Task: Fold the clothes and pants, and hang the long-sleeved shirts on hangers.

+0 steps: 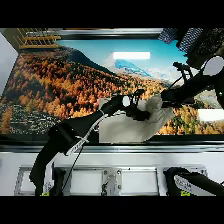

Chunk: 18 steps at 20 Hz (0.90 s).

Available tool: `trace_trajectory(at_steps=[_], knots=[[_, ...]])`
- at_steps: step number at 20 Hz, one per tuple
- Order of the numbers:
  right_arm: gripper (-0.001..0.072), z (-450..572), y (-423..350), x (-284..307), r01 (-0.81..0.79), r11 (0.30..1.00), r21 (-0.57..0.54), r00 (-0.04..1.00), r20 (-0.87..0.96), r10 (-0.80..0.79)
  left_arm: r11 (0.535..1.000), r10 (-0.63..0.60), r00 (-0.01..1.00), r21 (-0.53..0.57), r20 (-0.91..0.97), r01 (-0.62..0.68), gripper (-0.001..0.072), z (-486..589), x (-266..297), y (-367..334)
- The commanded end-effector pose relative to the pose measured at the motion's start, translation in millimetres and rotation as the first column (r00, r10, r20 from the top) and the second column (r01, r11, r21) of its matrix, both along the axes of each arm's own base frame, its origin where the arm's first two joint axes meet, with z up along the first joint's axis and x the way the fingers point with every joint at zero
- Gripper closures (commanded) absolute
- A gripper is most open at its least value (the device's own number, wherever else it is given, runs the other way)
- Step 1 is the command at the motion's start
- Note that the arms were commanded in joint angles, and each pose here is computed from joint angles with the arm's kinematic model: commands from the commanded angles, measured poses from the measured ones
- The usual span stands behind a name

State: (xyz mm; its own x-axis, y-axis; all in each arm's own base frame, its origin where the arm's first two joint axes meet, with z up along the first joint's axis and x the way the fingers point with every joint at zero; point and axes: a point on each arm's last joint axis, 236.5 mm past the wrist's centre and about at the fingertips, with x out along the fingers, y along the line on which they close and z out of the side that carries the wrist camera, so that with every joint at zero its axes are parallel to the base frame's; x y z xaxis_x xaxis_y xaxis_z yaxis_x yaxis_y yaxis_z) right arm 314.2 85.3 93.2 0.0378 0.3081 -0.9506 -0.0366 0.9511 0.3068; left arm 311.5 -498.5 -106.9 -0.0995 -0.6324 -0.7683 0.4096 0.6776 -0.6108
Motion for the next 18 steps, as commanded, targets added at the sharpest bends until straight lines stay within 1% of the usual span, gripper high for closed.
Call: trace_trajectory(at_steps=[1, 4, 7, 15, 18], knots=[[0.0692, 1.3, 8.9, 0.8, -0.021, 1.000, 0.002, 1.000, 0.013, 0.020, 1.000, -0.023, 1.000, -0.001, -0.011, 0.023, 0.0704, -3.4, -2.9, -6.9], [0.0691, 1.6, 10.6, 3.0, -0.022, 1.000, 0.003, 0.999, 0.025, 0.022, 1.000, -0.013, 1.000, -0.002, -0.015, 0.013, 0.0704, 6.9, 7.5, 4.2], [0.0691, 1.6, 10.6, 3.1, -0.025, 1.000, 0.003, 0.999, 0.026, 0.025, 0.999, 0.033, 0.999, -0.017, 0.033, -0.032, 0.0705, 37.4, 39.9, 27.0], [0.0691, 2.1, 15.5, 4.1, -0.040, 0.999, 0.007, 0.999, 0.037, 0.039, 0.986, 0.126, 0.971, 0.083, 0.202, -0.145, 0.0704, 97.8, 118.8, 135.8], [0.0692, 3.1, 35.5, 7.2, -0.096, 0.995, 0.010, 0.992, 0.079, 0.095, 0.971, 0.207, 0.947, 0.063, 0.247, -0.229, 0.0704, 126.0, 147.7, 176.9]])
